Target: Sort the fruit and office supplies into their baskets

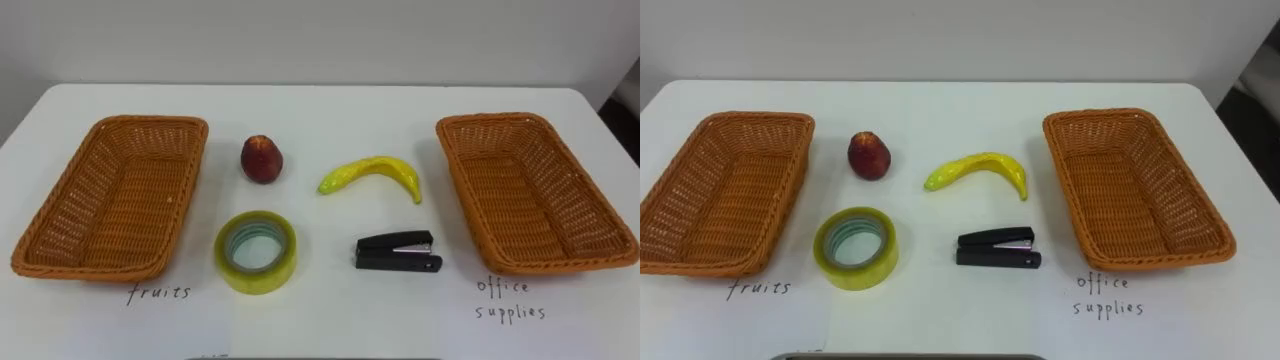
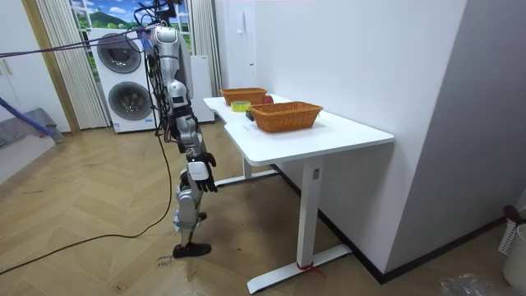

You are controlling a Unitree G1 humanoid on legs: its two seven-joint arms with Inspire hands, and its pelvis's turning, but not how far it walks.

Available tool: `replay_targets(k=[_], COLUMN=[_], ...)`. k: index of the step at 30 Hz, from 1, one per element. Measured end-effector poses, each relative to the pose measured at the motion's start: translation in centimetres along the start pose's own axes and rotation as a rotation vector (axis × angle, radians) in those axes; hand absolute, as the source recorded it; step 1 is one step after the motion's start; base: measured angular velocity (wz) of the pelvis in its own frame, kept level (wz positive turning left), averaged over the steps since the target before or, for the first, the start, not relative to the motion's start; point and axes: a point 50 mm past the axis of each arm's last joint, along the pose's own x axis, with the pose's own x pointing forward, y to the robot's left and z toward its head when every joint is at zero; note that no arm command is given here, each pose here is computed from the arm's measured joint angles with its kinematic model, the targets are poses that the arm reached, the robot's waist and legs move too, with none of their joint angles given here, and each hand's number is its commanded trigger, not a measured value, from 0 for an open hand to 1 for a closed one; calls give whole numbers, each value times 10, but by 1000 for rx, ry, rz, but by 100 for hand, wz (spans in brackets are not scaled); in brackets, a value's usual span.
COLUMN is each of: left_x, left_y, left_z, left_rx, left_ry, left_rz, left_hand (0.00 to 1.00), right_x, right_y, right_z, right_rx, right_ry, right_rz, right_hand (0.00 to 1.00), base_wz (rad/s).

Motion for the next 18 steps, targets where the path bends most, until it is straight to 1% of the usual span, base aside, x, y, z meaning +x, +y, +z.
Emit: replay_targets(k=[11, 14, 18], left_x=[1, 1, 2], left_y=[-1, -1, 2], left_z=[14, 14, 6], left_rx=[19, 18, 5], left_ry=[-46, -45, -7], left_rz=[-1, 4, 11], left_hand=[0, 0, 0], right_x=[0, 0, 0], right_y=[4, 3, 3], right_z=[4, 3, 2], right_rx=[-18, -18, -4], right_ry=[-5, 6, 13], right_rz=[34, 38, 30], right_hand=[0, 0, 0], base_wz=[-1, 0, -1])
